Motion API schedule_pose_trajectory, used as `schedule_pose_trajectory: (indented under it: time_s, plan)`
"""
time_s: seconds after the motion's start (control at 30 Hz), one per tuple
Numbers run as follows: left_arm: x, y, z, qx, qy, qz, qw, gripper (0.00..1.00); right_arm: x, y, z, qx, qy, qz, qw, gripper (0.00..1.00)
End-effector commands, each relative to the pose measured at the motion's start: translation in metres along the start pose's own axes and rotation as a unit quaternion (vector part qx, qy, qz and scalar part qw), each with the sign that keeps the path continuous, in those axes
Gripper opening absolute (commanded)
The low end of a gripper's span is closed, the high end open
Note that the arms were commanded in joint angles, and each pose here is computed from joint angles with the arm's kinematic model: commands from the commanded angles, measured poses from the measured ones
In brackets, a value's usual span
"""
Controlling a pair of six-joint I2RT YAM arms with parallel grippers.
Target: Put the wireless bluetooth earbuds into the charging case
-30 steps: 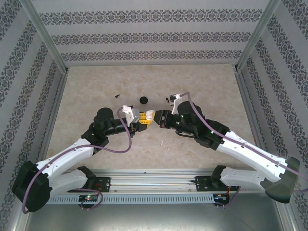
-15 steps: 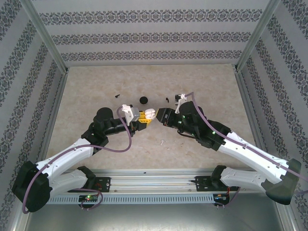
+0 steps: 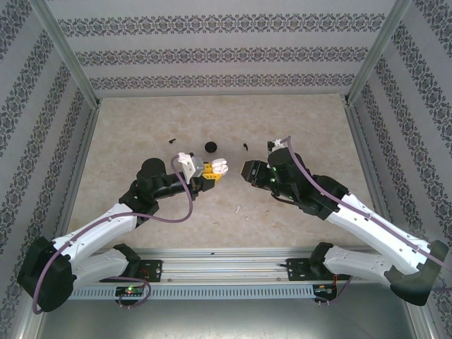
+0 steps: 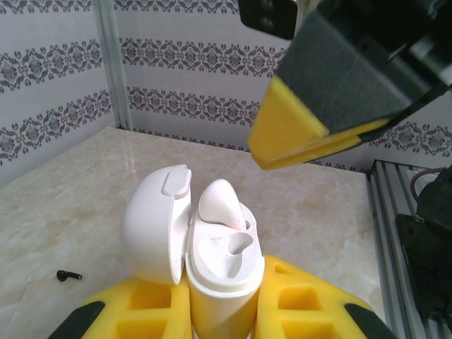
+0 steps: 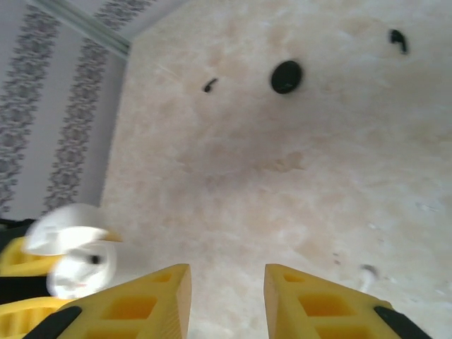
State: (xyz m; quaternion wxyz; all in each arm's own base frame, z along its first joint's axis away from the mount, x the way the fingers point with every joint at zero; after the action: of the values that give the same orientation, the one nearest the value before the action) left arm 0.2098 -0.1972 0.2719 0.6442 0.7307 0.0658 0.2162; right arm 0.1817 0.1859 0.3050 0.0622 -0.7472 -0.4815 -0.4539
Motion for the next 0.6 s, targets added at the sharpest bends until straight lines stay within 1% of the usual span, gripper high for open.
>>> schedule_pose_trajectory:
  time_s: [0.0,0.17,0.27,0.33,0.43,0.5,0.57]
  plan:
    - [0.000,-0.003,-0.010,-0.001,0.021,-0.026,0.999,0.13,-0.034,-0.013,0.015,0.034,-0.084,-0.010,0.996,0.32]
    - [-0.009,-0.015,-0.020,0.024,0.020,-0.045,0.998,0.13,-0.065,-0.036,0.054,0.082,-0.121,0.014,0.989,0.32]
    - [-0.013,-0.019,-0.026,0.032,0.025,-0.049,0.998,0.13,-0.078,-0.045,0.075,0.098,-0.140,0.027,0.985,0.32]
    - [-0.015,-0.021,-0.028,0.038,0.024,-0.049,0.998,0.13,-0.082,-0.049,0.087,0.110,-0.154,0.029,0.981,0.34]
    - [-0.018,-0.024,-0.031,0.044,0.023,-0.051,0.997,0.13,-0.087,-0.054,0.105,0.135,-0.173,0.035,0.975,0.40]
    - [-0.019,-0.027,-0.032,0.048,0.022,-0.053,0.997,0.13,-0.091,-0.057,0.116,0.156,-0.183,0.047,0.970,0.41]
    - [-0.020,-0.028,-0.032,0.048,0.022,-0.053,0.997,0.13,-0.097,-0.059,0.125,0.165,-0.195,0.055,0.965,0.41]
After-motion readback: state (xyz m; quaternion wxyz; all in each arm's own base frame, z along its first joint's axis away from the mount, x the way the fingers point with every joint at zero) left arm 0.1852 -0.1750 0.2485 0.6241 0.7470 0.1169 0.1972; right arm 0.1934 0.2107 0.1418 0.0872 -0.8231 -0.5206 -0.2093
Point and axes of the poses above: each hand's point on the last joint's axis, 136 mm out from that joint toward the fingers, its own z axis out along the fingers, its own x axis along the line the jaws close on, y = z × x, the point moved 8 cm from there along -z, back along the fingers, and after that the axes turned 14 degrees about z, right-handed, at the moved point
